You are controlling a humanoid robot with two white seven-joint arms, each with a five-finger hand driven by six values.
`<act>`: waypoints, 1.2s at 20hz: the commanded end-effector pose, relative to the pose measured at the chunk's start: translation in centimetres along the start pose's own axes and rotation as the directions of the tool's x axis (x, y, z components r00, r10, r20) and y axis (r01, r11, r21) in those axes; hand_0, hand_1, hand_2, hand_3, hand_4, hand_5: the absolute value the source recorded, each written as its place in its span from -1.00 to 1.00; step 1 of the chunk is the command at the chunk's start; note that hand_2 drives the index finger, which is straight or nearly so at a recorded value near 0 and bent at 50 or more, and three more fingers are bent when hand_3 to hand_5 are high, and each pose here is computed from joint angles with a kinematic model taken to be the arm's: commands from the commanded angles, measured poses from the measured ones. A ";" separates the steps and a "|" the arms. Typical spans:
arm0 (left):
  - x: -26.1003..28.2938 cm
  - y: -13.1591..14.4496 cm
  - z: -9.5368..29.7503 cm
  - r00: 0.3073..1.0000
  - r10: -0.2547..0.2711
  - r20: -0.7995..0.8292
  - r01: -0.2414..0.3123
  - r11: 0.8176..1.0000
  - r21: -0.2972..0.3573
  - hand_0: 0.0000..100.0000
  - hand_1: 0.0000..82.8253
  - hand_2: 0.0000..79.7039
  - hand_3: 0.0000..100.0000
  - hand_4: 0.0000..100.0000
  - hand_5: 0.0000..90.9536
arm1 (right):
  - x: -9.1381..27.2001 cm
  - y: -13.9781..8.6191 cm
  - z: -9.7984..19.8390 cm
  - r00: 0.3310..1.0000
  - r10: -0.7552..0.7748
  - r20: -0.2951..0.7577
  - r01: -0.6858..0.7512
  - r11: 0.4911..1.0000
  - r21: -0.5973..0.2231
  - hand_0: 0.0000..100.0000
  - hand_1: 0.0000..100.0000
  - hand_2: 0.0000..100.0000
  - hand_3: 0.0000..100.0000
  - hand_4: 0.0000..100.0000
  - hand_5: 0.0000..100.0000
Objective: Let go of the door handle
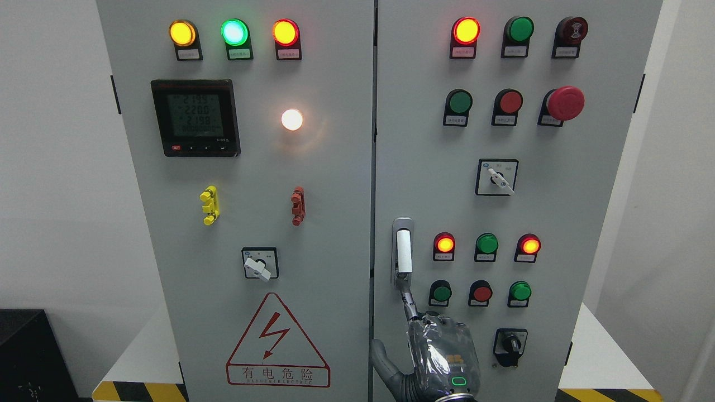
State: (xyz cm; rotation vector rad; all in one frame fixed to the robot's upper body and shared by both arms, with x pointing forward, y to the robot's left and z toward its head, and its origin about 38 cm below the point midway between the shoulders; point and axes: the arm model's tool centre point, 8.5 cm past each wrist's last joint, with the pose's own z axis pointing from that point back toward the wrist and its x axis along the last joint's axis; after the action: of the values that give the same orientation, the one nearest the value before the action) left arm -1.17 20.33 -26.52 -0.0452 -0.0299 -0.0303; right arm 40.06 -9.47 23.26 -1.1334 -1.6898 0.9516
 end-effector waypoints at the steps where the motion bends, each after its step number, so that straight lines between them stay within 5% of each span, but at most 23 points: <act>1: 0.0 0.1 0.0 1.000 0.000 0.000 0.000 1.000 0.001 -1.00 -1.00 -0.89 -0.79 -0.99 -1.00 | -0.1 0.2 0.1 1.000 -0.001 -0.002 0.001 1.000 0.012 -0.20 -0.49 -1.00 0.54 0.41 0.43; 24: 0.0 0.0 0.0 1.000 0.000 -0.001 0.000 1.000 0.000 -1.00 -1.00 -0.89 -0.79 -0.99 -1.00 | 0.1 -0.1 0.1 1.000 -0.007 0.005 0.007 1.000 -0.004 -0.20 -0.49 -1.00 0.53 0.41 0.43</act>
State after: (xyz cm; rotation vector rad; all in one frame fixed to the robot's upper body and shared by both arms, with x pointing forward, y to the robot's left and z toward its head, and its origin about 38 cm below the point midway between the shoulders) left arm -1.24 20.33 -26.52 -0.0451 -0.0229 -0.0302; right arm 39.95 -9.42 23.14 -1.1228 -1.6868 0.9563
